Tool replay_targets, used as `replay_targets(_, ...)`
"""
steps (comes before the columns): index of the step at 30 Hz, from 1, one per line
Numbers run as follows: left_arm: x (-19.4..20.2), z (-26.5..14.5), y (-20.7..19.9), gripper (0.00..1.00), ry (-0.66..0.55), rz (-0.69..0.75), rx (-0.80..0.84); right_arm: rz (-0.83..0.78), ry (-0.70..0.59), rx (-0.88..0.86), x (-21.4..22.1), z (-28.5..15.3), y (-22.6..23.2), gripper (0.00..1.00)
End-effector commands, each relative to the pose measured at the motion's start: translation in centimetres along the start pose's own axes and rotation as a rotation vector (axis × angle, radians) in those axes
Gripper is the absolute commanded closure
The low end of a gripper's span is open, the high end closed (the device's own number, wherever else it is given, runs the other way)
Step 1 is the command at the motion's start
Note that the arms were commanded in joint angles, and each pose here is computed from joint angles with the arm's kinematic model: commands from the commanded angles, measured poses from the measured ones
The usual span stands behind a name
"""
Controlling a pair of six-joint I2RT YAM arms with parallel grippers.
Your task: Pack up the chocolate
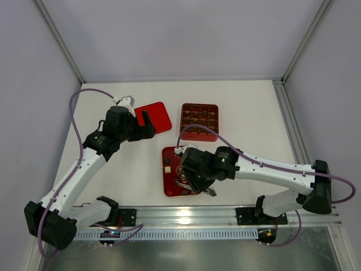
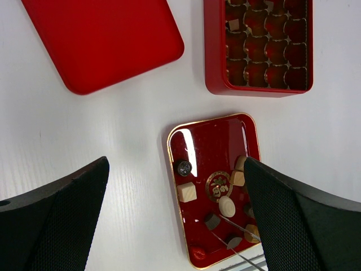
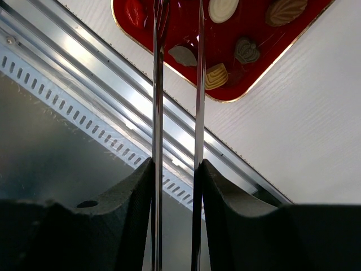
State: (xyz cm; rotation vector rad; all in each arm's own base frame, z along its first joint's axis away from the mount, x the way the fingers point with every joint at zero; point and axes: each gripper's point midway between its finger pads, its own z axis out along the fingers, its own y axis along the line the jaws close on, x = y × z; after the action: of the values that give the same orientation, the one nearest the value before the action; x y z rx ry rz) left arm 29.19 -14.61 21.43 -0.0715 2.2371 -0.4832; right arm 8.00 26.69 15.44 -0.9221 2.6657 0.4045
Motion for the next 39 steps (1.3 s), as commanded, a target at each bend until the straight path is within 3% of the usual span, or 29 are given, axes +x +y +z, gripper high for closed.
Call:
replay_targets(1,-0.3,0.2,0.0,0.00,-0.010,0.010,-0.003,-0.012,-0.017,-0.025,-0.7,-0.2,0.9,0.60)
replay_targets(39,-0.4,0.1,0.0,0.00,-0.017,0.013,-0.005,-0.025,-0.001,0.031,-1.3,1.4,0.6,0.61)
